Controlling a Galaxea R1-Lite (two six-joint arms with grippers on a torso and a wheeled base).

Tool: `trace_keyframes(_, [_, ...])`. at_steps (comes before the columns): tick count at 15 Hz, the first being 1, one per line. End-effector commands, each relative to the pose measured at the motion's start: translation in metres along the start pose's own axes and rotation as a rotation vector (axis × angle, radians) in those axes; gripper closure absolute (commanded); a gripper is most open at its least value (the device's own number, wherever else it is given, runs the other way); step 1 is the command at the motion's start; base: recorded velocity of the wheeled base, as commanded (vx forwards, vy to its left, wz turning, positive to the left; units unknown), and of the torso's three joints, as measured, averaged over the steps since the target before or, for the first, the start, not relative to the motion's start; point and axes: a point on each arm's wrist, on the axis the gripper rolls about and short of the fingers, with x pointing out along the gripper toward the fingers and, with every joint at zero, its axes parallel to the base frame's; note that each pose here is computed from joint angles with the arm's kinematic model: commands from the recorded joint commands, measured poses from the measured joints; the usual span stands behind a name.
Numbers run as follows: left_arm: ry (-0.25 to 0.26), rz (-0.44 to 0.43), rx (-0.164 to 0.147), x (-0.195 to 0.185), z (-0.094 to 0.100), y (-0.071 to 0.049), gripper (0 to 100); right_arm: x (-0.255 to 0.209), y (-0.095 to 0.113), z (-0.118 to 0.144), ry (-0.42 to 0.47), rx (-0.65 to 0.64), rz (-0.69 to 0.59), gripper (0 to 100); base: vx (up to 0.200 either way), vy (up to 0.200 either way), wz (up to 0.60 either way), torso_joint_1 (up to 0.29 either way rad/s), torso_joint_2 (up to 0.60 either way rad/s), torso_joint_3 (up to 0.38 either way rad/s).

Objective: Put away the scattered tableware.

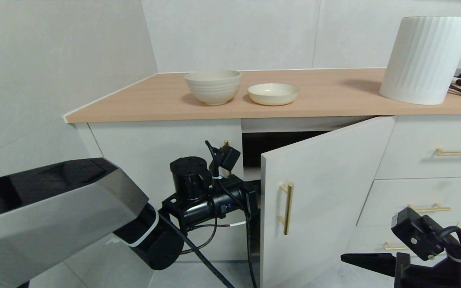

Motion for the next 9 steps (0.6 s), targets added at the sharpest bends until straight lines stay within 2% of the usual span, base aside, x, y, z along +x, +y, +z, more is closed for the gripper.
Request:
trace_keyframes(1, [0.006, -0.007, -0.002, 0.0044, -0.0037, -0.0006, 100, 0.0006, 0.0011, -0.0024, 0.012, -0.005, 0.007, 0, 0.0, 0.0, 0.0, 0.0, 0.0, 0.0])
trace_keyframes(2, [0.008, -0.018, -0.001, 0.0062, -0.0043, -0.0045, 100, 0.0009, 0.0015, -0.0029, 0.014, -0.027, 0.009, 0, 0.0, 0.0, 0.0, 0.0, 0.0, 0.0])
trace_keyframes(4, [0.012, -0.03, -0.001, 0.0083, -0.0057, -0.0086, 100, 0.0008, 0.0015, -0.0043, 0.019, -0.031, 0.011, 0, -0.2, 0.0, 0.0, 0.005, 0.0, 0.002])
trace_keyframes(7, [0.013, -0.028, -0.001, 0.0088, -0.0064, -0.0081, 100, 0.0007, 0.0017, -0.0048, 0.021, -0.033, 0.014, 0, -0.2, 0.0, 0.0, 0.006, 0.0, 0.002])
trace_keyframes(9, [0.009, -0.031, 0.001, 0.0109, -0.0057, -0.0079, 100, 0.0005, 0.0023, -0.0048, 0.021, -0.035, 0.017, 0, 0.0, 0.0, 0.0, 0.0, 0.0, 0.0])
